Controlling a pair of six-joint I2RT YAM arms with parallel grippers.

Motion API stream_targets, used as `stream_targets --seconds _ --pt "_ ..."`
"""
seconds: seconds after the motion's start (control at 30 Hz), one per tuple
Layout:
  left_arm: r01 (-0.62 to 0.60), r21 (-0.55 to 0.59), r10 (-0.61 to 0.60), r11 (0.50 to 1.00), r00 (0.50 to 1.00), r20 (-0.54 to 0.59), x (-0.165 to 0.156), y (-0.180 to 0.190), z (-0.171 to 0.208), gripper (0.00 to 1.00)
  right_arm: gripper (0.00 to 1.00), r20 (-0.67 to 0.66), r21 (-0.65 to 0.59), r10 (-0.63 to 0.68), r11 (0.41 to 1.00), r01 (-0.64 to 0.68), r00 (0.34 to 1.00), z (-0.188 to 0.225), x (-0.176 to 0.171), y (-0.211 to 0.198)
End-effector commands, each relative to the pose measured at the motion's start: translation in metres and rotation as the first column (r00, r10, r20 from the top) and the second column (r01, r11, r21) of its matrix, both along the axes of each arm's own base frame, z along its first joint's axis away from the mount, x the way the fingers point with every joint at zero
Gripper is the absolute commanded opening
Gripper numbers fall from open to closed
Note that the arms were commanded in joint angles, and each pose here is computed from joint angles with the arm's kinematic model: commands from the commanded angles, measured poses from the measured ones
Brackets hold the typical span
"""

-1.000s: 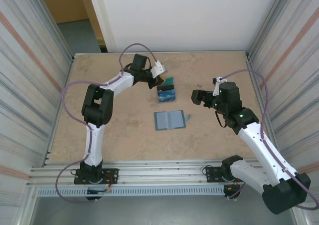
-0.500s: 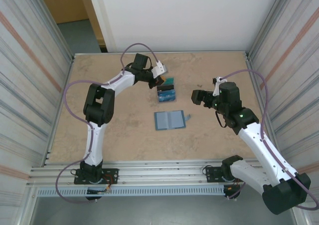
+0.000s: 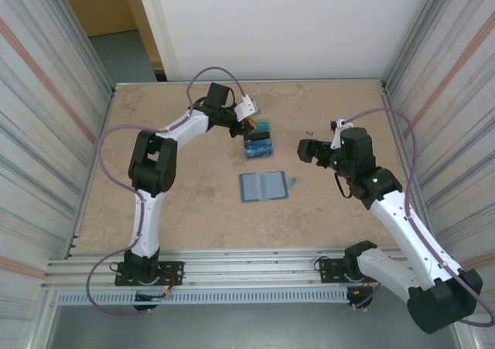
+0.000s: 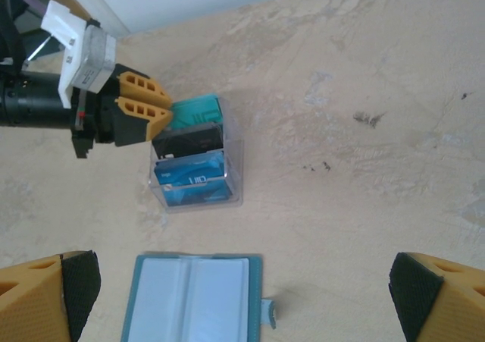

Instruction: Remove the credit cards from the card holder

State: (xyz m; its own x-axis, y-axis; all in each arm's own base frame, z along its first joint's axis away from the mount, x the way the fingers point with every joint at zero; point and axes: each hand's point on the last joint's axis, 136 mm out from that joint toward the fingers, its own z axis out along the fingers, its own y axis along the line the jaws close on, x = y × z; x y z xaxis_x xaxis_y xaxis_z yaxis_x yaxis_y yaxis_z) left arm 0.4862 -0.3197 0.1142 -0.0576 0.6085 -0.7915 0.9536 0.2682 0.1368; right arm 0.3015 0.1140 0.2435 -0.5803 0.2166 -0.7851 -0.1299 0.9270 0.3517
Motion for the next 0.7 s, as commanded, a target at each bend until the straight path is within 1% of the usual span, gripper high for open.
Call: stream_targets --seconds 0.0,0.17,0.3,0.33,0.4,0.47,0.6,0.67 --pt "0.020 -0.026 -0.018 0.999 0.996 0.086 -0.011 -0.003 0.051 0.25 0.99 0.003 0.006 -0.044 0.999 0.044 0.999 -0.001 -0.003 -0.008" --pt "0.020 -0.052 -0.011 0.998 0.987 0.159 -0.025 0.001 0.094 0.25 0.99 0.027 0.001 -0.060 0.998 0.060 0.998 0.005 -0.004 -0.013" --pt "-0.005 -0.085 0.024 0.996 0.977 0.213 -0.041 0.009 0.126 0.28 0.99 0.057 -0.006 -0.112 0.994 0.113 0.992 0.010 -0.006 -0.024" --pt "-0.021 -0.093 0.042 0.995 0.974 0.224 -0.046 0.013 0.133 0.35 0.99 0.063 -0.009 -0.131 0.991 0.132 0.989 0.011 -0.007 -0.028" --pt "-0.057 -0.108 0.083 0.992 0.965 0.249 -0.054 0.021 0.146 0.53 0.99 0.067 -0.019 -0.171 0.985 0.172 0.983 0.013 -0.009 -0.036" --pt "-0.111 -0.124 0.141 0.986 0.954 0.266 -0.063 0.033 0.156 0.66 0.99 0.071 -0.035 -0.196 0.980 0.198 0.978 0.014 -0.010 -0.043" --pt "-0.257 -0.170 0.297 0.951 0.914 0.278 -0.083 0.064 0.165 0.98 0.99 0.076 -0.066 -0.231 0.969 0.236 0.970 0.012 -0.013 -0.052" --pt "-0.346 -0.202 0.393 0.916 0.876 0.281 -0.093 0.085 0.169 0.99 0.99 0.085 -0.078 -0.242 0.966 0.248 0.967 0.012 -0.013 -0.056"
